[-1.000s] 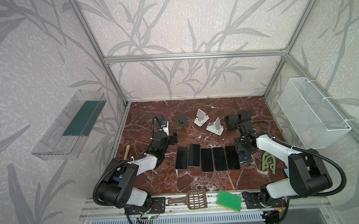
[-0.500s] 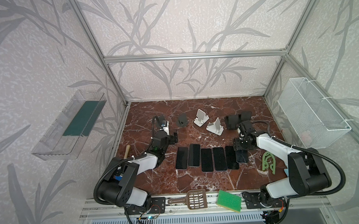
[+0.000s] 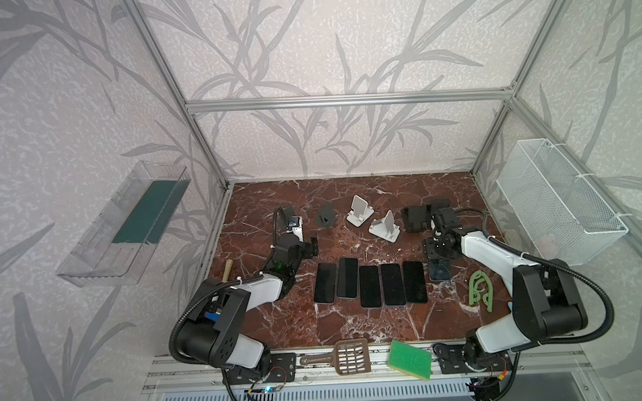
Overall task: Remove the phone from the phone stand
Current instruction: Move the phone to the center of the table.
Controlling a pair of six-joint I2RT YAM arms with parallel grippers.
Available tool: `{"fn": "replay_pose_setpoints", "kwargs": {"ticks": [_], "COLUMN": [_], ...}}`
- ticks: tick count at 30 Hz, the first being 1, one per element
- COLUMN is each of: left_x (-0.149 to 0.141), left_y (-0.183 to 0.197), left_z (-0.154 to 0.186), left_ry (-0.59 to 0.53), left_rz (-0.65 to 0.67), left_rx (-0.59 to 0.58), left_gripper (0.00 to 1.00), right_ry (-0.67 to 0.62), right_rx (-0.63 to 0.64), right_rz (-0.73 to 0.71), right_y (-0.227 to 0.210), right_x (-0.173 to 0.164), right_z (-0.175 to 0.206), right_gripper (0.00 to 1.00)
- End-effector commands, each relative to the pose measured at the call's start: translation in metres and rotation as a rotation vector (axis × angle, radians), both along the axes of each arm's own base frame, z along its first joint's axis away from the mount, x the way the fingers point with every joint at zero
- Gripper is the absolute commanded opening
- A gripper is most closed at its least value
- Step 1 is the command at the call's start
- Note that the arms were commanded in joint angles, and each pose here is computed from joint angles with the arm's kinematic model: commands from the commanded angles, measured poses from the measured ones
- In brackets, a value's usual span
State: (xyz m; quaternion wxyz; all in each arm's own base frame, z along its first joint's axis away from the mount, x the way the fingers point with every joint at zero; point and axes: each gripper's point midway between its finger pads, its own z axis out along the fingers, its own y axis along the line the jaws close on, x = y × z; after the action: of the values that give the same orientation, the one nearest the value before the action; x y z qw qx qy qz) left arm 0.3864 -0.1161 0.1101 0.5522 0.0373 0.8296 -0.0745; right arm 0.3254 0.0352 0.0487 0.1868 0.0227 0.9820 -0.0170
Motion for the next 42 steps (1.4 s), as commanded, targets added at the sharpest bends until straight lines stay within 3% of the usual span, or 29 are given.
{"fn": "replay_pose_setpoints", "kwargs": {"ticks": [1,6,12,24,34,42], "left_x": [0.006,0.006,0.007,0.007,0.006,0.007], "left_y": [-0.004,-0.004,-0.005,-0.003,-0.003,-0.004], "left_z": [0.017,0.016,0.016,0.015,0.019,0.018], "left_ry": [-0.047,-0.043,-0.047,-0.049,-0.061,-0.058], "left_rz": [-0.001,-0.002,-0.002,0.001,0.001,-0.003], "left_rx": [-0.035,-0.044,-0.044,-0.033,-0.034,-0.043], "left_gripper": [0.86,0.86,0.86,0.86,0.86,0.86], "right_ry": [-0.02,-0.004,-0.007,0.005,0.007,0.022], "right_rx": [0.065,0.062,0.161,0.216,0.099,0.087], "right_rz": [0.078,0.122,0.174,0.176,0.119,0.123], "right_y": [0.02,0.028,0.051,0.065,0.042,0.04], "right_x": [0.01,0.014,0.015,-0.001,-0.007,-0.006], "right_z": [0.001,-0.004,-0.004,-0.007,-0.006,-0.009], "right_gripper": [0.66,0.66,0.66,0.65,0.68,0.73]}}
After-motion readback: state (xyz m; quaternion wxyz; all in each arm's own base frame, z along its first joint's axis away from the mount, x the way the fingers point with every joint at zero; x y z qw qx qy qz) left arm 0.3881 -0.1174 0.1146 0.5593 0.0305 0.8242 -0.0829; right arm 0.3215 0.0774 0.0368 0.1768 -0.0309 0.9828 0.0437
